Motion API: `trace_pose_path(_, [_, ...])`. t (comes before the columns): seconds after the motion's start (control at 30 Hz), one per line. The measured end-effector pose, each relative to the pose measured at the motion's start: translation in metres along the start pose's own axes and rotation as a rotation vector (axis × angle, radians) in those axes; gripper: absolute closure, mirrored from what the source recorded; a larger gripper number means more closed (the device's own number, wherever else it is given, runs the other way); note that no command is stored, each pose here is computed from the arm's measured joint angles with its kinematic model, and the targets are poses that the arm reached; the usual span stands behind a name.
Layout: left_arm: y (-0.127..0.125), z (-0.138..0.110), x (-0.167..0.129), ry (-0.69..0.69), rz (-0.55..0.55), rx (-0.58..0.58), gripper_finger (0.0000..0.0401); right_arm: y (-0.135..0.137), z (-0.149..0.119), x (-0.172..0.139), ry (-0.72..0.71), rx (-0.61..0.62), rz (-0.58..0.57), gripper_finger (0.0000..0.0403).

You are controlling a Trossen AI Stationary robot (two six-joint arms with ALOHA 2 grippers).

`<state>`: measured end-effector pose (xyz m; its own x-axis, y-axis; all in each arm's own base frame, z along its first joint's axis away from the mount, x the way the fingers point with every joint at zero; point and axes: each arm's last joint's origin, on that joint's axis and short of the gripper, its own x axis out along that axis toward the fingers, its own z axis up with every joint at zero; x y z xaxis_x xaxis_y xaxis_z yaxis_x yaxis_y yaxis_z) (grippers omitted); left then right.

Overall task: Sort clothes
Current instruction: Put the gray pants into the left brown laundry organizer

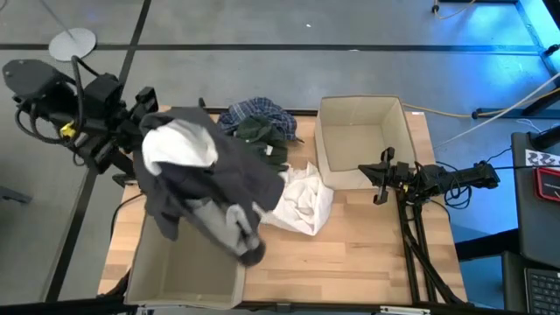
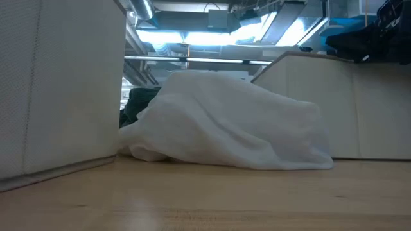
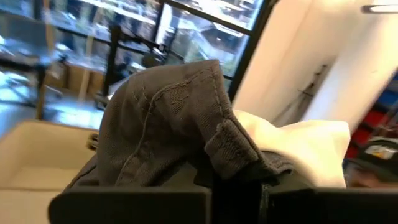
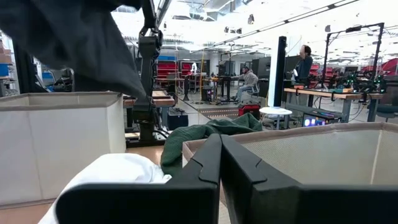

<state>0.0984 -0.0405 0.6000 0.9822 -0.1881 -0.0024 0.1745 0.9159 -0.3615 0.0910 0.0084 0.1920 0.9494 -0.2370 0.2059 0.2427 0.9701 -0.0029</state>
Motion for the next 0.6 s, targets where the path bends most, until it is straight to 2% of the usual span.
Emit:
trace_pose_path(0.13, [-0.005,-0.003,-0.002,0.028,-0.046,-0.112,0.0375,0.000,0.000,0.000,-0.001,0.000,0.000,0.0391])
trace_pose_path(0.23, [-0.004,-0.011,-0.003,0.109,-0.027,-0.207,0.0374,0.000,0.000,0.000,-0.001,0.001,0.000,0.0391])
trace_pose_path(0.37, [-0.002,-0.028,0.005,0.233,0.102,-0.303,0.0373,-0.001,0.000,0.000,0.001,0.001,-0.019,0.0391])
trace_pose_path(0.57, [0.005,-0.062,0.019,0.415,0.399,-0.378,0.0373,-0.001,0.000,0.000,0.001,0.001,-0.020,0.0391])
trace_pose_path(0.6, [0.004,-0.068,0.025,0.427,0.413,-0.387,0.0373,-0.001,0.000,0.000,0.001,0.001,-0.019,0.0391])
